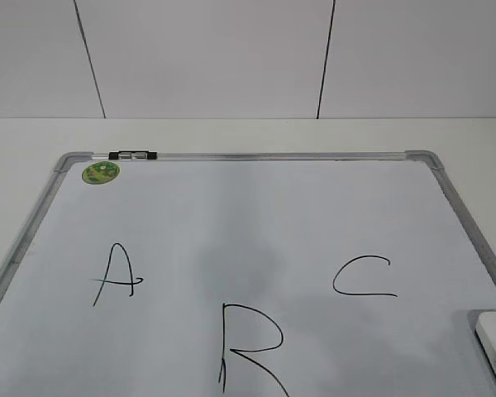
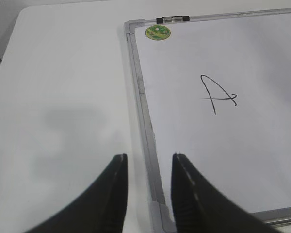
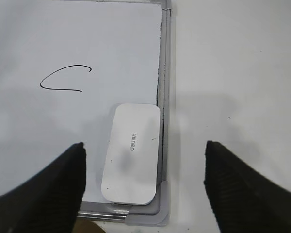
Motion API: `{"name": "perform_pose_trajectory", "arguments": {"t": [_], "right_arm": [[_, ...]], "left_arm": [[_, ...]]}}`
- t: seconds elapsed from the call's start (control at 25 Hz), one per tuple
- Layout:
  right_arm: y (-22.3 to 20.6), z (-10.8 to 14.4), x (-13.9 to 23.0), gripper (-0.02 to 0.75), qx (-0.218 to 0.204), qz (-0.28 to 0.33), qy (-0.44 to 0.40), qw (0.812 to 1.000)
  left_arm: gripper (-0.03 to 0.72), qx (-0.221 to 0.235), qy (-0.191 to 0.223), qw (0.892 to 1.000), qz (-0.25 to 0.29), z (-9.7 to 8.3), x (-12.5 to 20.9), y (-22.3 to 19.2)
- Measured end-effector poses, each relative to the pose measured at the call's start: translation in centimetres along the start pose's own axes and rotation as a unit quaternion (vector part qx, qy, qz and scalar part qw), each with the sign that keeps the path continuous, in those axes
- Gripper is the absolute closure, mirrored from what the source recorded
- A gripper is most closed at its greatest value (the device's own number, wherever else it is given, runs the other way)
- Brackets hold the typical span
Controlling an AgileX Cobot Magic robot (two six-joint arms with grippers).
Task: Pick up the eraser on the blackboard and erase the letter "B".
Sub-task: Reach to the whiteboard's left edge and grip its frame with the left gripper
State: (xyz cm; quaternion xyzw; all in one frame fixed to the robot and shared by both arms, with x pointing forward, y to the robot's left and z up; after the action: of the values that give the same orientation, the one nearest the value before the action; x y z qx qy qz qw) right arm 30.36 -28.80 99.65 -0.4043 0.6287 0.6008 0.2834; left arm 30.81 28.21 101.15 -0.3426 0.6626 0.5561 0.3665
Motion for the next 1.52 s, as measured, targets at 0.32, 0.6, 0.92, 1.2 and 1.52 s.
{"name": "perform_pose_trajectory", "arguments": {"t": [0.32,0.6,0.92,1.2,1.52], "right_arm": [[0.0,0.0,0.0,0.153,0.0,0.0,0.0,1.0],[0.0,0.0,0.0,0.154,0.0,0.0,0.0,1.0],[0.0,0.0,0.0,0.154,0.0,0.0,0.0,1.0],[0.0,0.01,0.03,0.154,0.0,0.001,-0.017,1.0],[-0.56,0.17,0.14,0.154,-0.009,0.029,-0.044,0.999]], "left_arm": [[0.452,0.0,0.0,1.0,0.0,0.0,0.0,0.0],[0.452,0.0,0.0,1.0,0.0,0.0,0.0,0.0],[0.452,0.0,0.0,1.0,0.0,0.0,0.0,0.0],[0.452,0.0,0.0,1.0,0.0,0.0,0.0,0.0],[0.45,0.0,0.0,1.0,0.003,0.01,0.0,-0.08]]}}
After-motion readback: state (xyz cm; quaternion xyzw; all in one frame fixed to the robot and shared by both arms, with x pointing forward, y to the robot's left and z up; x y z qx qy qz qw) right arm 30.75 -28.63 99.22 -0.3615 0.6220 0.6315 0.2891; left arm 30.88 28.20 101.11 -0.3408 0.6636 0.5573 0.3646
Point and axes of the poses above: a point on each arm's last joint axis where the gripper is mounted, y pointing back along that axis away from the gripper, z along the wrist's bending axis when the last joint is at zero, x = y × z, the point moved 9 cm from there along -y, pointing out along that axis toward the gripper, and after that the axes turned 5 degrees about y, right-handed, at the moved point
